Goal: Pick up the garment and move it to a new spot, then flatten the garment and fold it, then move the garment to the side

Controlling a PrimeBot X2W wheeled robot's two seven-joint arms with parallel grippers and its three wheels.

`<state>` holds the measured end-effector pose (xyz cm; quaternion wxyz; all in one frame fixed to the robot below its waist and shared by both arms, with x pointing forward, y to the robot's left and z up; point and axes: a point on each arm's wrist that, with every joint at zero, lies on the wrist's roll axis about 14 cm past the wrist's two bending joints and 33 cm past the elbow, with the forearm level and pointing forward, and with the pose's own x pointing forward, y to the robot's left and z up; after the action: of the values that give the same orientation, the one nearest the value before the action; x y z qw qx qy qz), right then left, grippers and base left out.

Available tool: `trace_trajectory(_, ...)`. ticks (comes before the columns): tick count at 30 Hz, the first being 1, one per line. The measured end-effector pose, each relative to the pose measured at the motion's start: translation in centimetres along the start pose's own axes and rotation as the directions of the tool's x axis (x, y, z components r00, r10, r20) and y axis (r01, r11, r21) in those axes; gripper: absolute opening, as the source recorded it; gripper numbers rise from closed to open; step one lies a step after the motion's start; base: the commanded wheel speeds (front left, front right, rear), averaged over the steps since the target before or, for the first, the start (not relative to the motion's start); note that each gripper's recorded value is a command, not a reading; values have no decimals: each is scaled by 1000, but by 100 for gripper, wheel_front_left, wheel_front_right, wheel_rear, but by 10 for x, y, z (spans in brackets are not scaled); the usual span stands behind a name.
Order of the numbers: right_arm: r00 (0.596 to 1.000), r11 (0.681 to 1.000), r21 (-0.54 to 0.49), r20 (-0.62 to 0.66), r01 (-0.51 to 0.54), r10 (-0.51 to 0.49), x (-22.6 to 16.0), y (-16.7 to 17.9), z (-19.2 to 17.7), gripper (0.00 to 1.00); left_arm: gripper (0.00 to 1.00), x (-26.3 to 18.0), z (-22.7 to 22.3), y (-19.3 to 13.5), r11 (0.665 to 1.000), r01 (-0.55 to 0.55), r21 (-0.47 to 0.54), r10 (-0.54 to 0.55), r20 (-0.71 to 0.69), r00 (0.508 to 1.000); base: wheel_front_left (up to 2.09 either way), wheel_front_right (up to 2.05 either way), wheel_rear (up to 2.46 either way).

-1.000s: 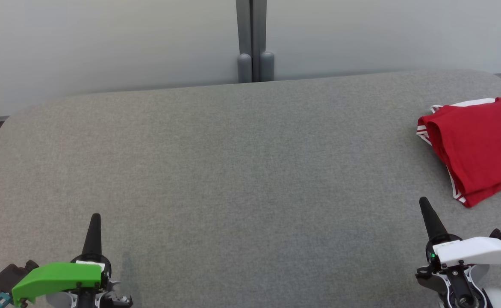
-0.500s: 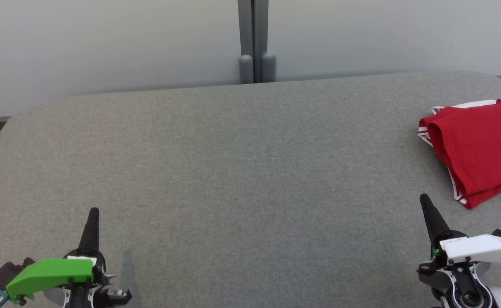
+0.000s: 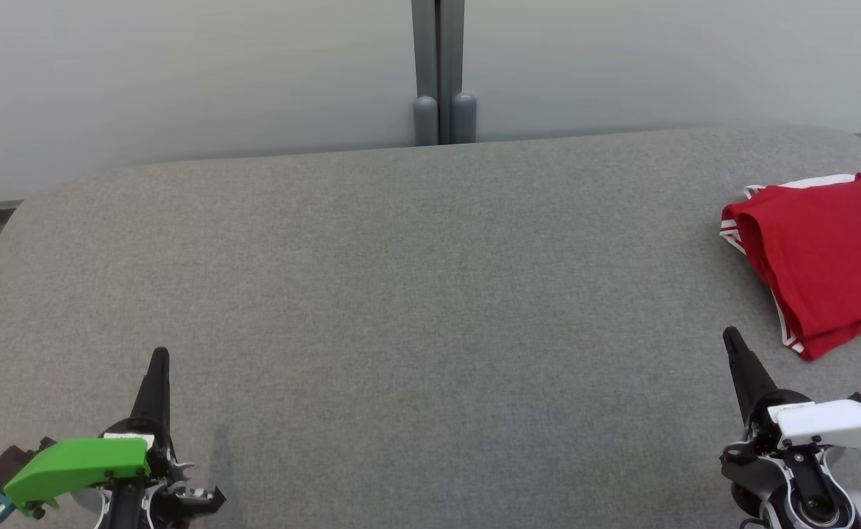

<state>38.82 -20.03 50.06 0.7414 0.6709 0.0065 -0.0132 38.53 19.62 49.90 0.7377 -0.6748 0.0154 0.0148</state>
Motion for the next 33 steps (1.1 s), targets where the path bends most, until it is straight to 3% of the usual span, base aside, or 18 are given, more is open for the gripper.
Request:
trace_trajectory(16, 1000, 994, 104, -9, -23, 24, 1, 6, 0, 0, 0, 3, 4, -11, 995, 37, -94, -37, 2, 999, 0, 0, 0)
trace_trajectory(33, 1000, 994, 105, -9, -26, 27, 2, 7, 0, 0, 0, 3, 4, -11, 995, 37, -94, -37, 2, 999, 0, 0, 0)
